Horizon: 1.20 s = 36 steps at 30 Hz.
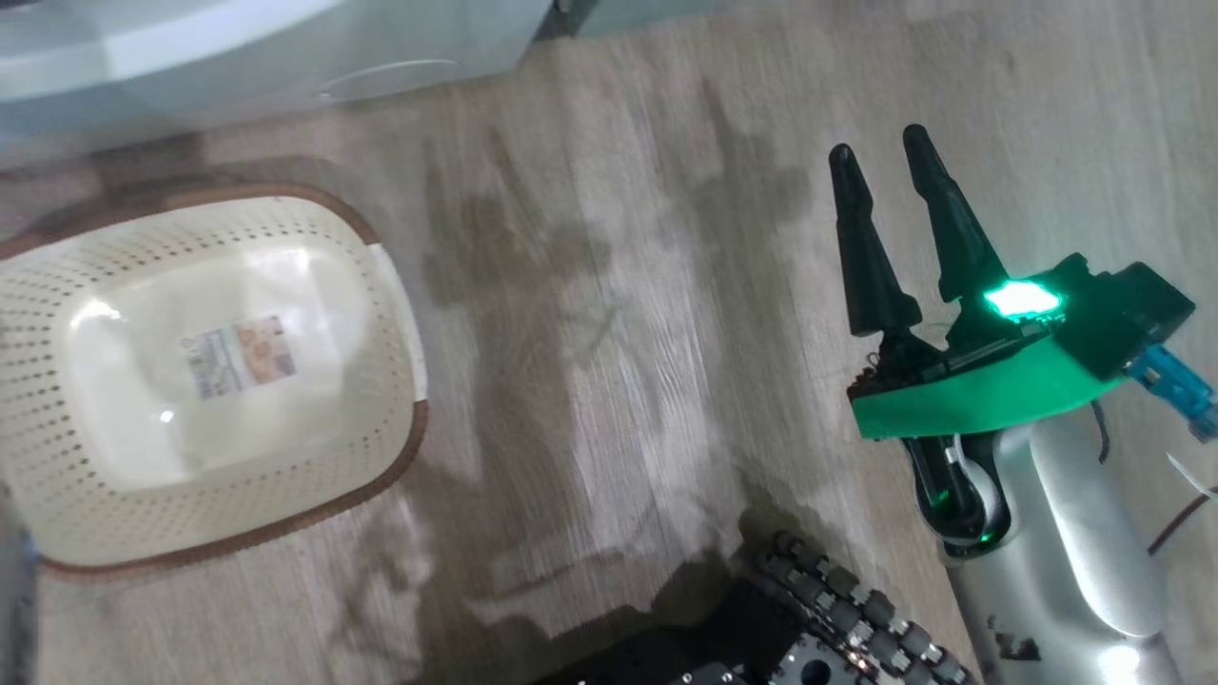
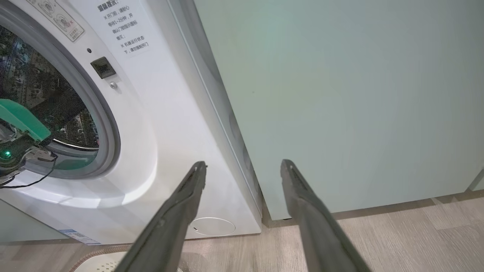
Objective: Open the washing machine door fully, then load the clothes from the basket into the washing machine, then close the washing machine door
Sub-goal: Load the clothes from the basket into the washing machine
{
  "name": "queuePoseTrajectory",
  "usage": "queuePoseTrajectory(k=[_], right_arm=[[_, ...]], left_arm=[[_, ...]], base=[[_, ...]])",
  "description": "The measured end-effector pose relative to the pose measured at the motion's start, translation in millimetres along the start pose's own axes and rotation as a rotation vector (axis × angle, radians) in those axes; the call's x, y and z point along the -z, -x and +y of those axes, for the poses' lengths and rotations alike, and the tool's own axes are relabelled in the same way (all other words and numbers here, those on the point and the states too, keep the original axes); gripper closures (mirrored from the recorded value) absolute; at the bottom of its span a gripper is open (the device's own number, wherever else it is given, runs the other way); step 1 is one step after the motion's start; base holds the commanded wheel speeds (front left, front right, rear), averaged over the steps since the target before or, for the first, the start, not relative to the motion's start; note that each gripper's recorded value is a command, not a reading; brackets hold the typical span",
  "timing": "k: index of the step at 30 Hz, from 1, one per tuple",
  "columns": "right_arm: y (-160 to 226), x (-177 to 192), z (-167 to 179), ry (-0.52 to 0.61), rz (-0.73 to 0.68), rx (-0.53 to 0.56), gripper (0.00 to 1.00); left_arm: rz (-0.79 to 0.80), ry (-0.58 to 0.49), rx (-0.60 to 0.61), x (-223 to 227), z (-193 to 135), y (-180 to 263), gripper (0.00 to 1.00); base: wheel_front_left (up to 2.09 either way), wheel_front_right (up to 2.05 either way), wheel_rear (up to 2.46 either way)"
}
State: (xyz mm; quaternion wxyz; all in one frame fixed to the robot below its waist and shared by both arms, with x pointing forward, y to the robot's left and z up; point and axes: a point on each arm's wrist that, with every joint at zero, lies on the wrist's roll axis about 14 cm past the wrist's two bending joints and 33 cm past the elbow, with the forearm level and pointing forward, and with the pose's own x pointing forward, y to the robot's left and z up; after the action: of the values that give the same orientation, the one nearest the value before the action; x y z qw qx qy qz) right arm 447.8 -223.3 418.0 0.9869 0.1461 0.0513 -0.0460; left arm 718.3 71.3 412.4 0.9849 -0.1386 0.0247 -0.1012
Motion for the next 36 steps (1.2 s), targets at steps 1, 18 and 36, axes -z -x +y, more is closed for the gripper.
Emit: queuePoseTrajectory(k=[1,18,36], right_arm=[[-0.5,-1.0,1.8,-0.001,-0.003,-0.005,0.00],[-7.6,-37.0,39.5,0.025,-0.111,-0.112,0.00],[12.3,-56.2,61.4,0.108,-0.146,-0.166,0.00]], left_arm=[[-0.008,-0.004,0.006,-3.4,-2.2,5.0,0.00],[-0.207,-0.058,-0.039,-83.2,5.4,139.8,0.00],[-0.205,-0.154,-0.165,-109.2,23.4,261.9,0.00]], base=[[0.00,0.00,0.00],[0.00,0.00,0.00],[0.00,0.00,0.00]])
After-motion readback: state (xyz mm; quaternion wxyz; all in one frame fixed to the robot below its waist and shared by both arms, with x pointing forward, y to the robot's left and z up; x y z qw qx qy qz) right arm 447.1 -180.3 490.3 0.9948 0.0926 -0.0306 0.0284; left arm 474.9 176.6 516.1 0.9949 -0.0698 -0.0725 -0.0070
